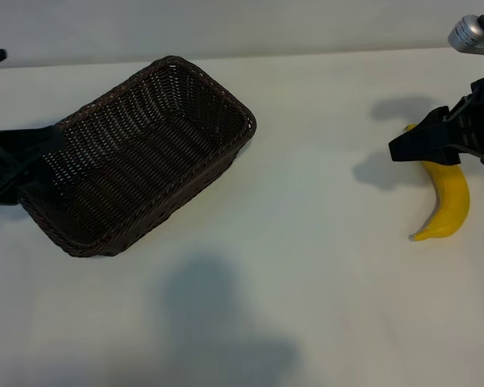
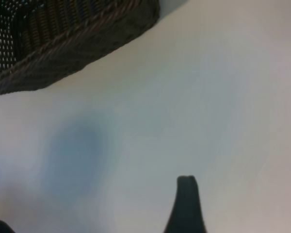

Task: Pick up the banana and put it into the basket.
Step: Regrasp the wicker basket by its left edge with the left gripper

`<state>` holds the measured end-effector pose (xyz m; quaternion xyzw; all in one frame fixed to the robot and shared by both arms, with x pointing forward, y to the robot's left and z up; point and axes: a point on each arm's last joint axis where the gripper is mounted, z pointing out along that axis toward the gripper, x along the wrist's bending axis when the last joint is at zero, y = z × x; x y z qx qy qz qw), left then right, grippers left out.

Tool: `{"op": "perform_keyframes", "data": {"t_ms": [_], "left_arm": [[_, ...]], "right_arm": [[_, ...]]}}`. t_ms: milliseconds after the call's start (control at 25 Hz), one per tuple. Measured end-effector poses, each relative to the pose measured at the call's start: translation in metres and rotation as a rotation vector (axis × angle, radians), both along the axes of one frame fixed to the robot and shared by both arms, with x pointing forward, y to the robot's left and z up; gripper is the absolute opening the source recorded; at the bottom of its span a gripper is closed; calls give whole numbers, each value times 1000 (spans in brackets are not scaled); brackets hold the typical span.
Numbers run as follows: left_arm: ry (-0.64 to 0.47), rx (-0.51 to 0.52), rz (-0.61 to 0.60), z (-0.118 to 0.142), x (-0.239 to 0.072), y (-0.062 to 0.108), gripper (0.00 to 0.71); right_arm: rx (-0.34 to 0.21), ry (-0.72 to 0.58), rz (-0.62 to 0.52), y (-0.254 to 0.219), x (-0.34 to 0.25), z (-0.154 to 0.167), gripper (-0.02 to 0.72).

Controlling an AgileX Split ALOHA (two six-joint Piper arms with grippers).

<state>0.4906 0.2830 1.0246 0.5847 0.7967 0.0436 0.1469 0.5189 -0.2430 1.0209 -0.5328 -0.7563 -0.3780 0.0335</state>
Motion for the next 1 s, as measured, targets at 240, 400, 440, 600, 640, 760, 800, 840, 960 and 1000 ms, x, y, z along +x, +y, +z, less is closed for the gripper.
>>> {"op": "perform_keyframes", "data": {"t_ms": [240, 400, 440, 600, 640, 760, 800, 840, 960, 1000], "left_arm": [[17, 29, 140, 0, -1, 6, 481], [24, 12, 203, -1, -1, 6, 481], [25, 7, 219, -1, -1, 6, 481], [62, -1, 256, -8, 3, 6, 481], [84, -1, 259, -13, 5, 5, 481], [138, 0, 264, -24, 9, 5, 481], [148, 1, 264, -27, 10, 5, 481], [155, 2, 264, -29, 11, 5, 481], [175, 4, 265, -34, 13, 4, 481], [180, 5, 267, -35, 13, 4, 481]], "right_arm": [[0, 0, 0, 0, 0, 0, 584], [0, -1, -1, 0, 0, 0, 584], [-1, -2, -2, 0, 0, 0, 584], [-4, -7, -8, -1, 1, 0, 584], [-4, -7, -8, -1, 1, 0, 584], [-5, -8, -10, -1, 1, 0, 584], [-4, -7, -11, -1, 1, 0, 584], [-3, -6, -13, -1, 1, 0, 584], [-3, -5, -14, -1, 1, 0, 584], [-3, -5, -14, -1, 1, 0, 584]]}}
